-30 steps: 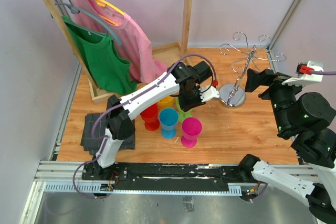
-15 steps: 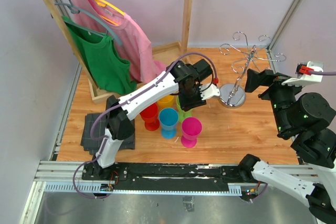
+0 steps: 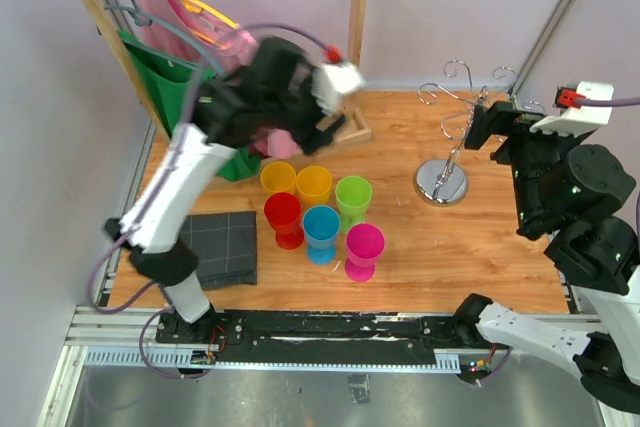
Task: Take the wine glass off the wine glass rack
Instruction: Reset both arms
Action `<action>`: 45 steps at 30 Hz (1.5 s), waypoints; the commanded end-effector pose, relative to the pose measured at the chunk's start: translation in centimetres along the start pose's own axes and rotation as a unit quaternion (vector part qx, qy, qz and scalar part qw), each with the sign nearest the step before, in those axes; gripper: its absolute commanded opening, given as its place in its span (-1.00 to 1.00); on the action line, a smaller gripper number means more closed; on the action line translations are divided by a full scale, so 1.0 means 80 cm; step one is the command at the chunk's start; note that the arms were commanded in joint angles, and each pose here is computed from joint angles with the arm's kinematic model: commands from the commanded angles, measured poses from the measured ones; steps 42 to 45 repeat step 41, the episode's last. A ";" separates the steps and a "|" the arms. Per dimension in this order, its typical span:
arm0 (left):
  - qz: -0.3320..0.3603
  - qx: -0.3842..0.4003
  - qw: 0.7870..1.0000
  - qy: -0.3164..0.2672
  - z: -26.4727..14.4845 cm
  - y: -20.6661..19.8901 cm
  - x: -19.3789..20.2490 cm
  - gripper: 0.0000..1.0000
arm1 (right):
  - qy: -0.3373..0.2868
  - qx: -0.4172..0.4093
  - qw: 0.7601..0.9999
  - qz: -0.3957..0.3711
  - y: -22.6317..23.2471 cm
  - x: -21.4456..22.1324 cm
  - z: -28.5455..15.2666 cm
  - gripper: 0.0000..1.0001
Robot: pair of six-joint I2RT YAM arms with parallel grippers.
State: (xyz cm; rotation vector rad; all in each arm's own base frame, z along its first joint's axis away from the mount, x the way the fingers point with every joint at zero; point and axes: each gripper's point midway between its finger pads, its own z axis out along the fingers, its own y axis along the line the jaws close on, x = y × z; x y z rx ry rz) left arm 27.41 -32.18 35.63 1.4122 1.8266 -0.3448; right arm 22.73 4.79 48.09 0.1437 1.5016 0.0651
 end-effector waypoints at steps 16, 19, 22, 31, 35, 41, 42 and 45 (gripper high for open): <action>-0.253 -0.311 0.908 -0.126 -0.236 0.066 0.204 0.83 | 0.099 0.199 0.974 -0.045 -0.123 0.044 0.129 0.97; -0.278 -0.323 0.896 -0.129 -0.220 0.059 0.231 0.85 | 0.110 0.231 0.966 -0.047 -0.151 0.078 0.124 0.97; -0.293 -0.347 0.879 -0.145 -0.209 0.064 0.249 0.93 | 0.107 0.258 0.959 -0.053 -0.177 0.103 0.113 0.97; -0.333 -0.370 0.850 -0.172 -0.182 0.076 0.270 0.99 | 0.102 0.265 0.956 -0.069 -0.187 0.112 0.086 0.97; -0.333 -0.372 0.848 -0.176 -0.180 0.071 0.276 0.99 | 0.100 0.263 0.957 -0.067 -0.186 0.108 0.081 0.97; -0.316 -0.367 0.857 -0.176 -0.175 0.068 0.279 0.99 | 0.108 0.259 0.958 -0.066 -0.185 0.118 0.080 0.97; -0.316 -0.367 0.857 -0.176 -0.175 0.068 0.279 0.99 | 0.108 0.259 0.958 -0.066 -0.185 0.118 0.080 0.97; -0.316 -0.367 0.857 -0.176 -0.175 0.068 0.279 0.99 | 0.108 0.259 0.958 -0.066 -0.185 0.118 0.080 0.97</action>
